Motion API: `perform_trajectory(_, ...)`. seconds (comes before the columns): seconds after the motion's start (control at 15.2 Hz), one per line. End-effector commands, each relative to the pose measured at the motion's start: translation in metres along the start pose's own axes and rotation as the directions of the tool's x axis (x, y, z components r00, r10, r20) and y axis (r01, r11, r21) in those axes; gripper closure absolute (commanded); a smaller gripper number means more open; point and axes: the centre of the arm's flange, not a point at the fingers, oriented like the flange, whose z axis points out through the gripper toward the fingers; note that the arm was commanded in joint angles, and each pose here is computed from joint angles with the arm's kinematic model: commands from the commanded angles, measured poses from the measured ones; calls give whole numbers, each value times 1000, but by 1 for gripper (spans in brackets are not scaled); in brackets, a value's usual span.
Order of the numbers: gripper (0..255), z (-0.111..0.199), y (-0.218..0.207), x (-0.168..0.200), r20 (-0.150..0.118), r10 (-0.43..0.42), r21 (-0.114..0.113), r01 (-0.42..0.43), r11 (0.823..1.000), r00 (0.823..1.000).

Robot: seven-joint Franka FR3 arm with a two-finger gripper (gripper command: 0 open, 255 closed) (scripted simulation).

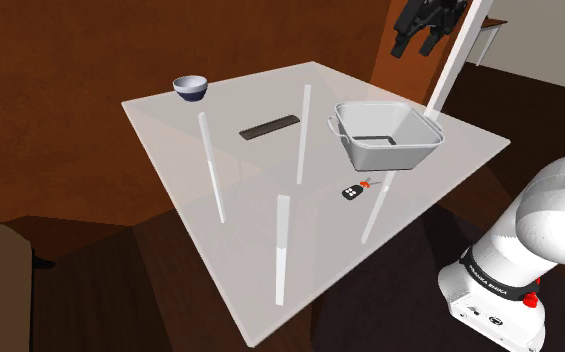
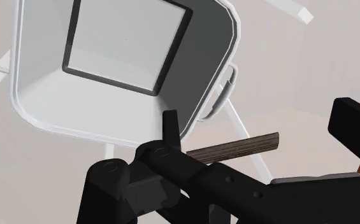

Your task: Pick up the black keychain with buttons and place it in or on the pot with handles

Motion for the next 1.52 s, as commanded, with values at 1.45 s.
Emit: perform_trajectory(1.45, 0, 269, -87, -64, 123, 439, -157, -419, 894, 890)
